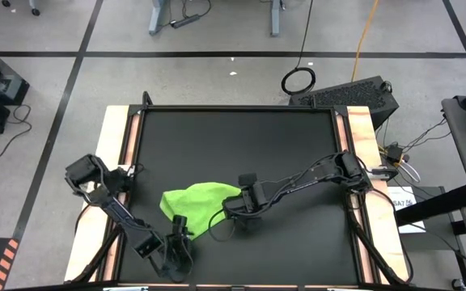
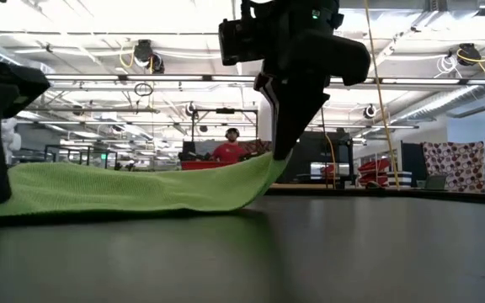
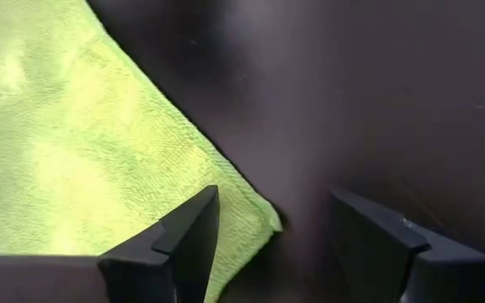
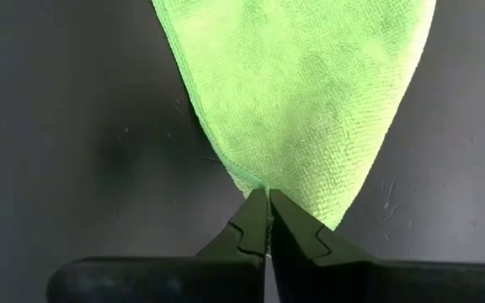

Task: Roll towel into tight, uniform cylinder
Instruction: Fold the green towel

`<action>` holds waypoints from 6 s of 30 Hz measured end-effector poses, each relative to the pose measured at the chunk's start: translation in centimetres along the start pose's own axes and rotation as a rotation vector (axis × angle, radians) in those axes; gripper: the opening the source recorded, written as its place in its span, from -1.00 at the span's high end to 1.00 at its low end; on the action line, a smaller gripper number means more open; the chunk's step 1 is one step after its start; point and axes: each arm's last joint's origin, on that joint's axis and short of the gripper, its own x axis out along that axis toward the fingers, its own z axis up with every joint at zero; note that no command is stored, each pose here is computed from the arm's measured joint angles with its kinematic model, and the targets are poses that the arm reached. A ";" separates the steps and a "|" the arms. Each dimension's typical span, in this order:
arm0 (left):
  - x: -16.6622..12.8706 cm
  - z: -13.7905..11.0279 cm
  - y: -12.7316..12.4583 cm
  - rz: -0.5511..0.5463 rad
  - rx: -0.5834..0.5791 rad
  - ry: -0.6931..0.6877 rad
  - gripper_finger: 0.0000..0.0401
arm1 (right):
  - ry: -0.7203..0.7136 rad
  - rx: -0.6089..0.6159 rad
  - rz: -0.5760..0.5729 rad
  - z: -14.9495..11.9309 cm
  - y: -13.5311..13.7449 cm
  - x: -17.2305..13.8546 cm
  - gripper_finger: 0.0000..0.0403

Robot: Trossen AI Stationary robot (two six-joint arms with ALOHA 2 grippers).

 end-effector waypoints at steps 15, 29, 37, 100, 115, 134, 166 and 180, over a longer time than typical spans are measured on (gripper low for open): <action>-0.2 -0.7 -0.2 0.074 0.097 0.092 0.63 | -0.020 -0.007 0.020 0.2 0.1 0.0 1.00; -1.4 -1.0 -0.1 0.075 0.129 0.113 0.97 | -0.012 -0.009 0.019 0.1 0.1 0.0 1.00; -4.9 2.0 0.6 0.197 0.190 0.125 0.97 | -0.051 -0.001 -0.033 -0.1 -0.6 -2.0 1.00; -12.1 15.3 16.8 0.609 0.285 0.284 0.97 | -0.289 0.010 -0.343 -8.6 -3.7 -18.7 1.00; -2.3 11.3 23.3 0.618 0.118 0.448 0.41 | 0.094 0.085 -0.688 -9.3 -9.5 -5.5 0.85; -1.5 9.7 24.0 0.456 -0.055 0.523 -0.38 | -0.077 0.465 -0.645 -15.9 -10.9 -6.7 -0.32; 5.4 3.5 16.8 0.006 -0.012 0.307 0.06 | -0.526 0.113 0.051 -13.7 2.4 0.0 0.11; 6.6 4.9 18.1 -0.030 -0.059 0.114 0.09 | -0.563 0.197 -0.065 -13.0 0.8 0.4 0.37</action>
